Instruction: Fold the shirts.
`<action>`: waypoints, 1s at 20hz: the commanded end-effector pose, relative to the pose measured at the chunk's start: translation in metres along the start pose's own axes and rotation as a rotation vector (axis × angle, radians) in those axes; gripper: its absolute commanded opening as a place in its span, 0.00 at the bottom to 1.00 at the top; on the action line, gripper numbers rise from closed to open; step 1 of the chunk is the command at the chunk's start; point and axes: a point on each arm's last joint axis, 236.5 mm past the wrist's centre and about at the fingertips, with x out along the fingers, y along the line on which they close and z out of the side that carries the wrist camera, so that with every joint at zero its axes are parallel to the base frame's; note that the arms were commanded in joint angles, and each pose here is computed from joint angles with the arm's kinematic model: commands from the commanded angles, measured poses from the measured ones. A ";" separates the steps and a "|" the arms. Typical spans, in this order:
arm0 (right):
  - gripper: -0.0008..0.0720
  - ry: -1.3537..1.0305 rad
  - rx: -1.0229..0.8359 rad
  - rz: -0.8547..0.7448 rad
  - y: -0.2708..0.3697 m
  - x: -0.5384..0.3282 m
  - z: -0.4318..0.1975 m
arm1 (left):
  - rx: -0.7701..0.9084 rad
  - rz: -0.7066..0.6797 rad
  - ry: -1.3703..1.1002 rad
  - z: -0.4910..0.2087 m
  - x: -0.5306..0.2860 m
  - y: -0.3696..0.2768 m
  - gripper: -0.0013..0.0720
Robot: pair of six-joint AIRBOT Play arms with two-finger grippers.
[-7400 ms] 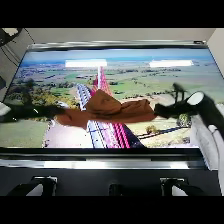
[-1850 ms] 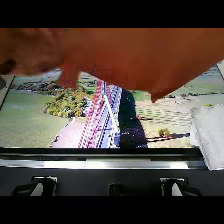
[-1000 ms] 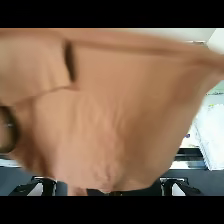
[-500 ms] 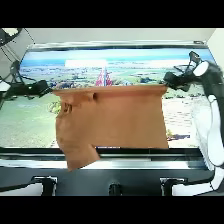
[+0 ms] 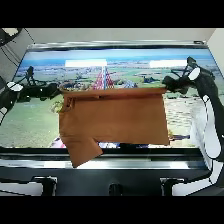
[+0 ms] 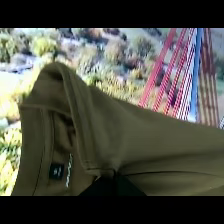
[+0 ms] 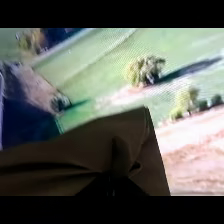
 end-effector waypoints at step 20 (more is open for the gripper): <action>0.64 0.594 0.048 -0.117 -0.076 -0.066 -0.147 | -0.148 0.101 0.543 -0.159 -0.074 0.050 0.57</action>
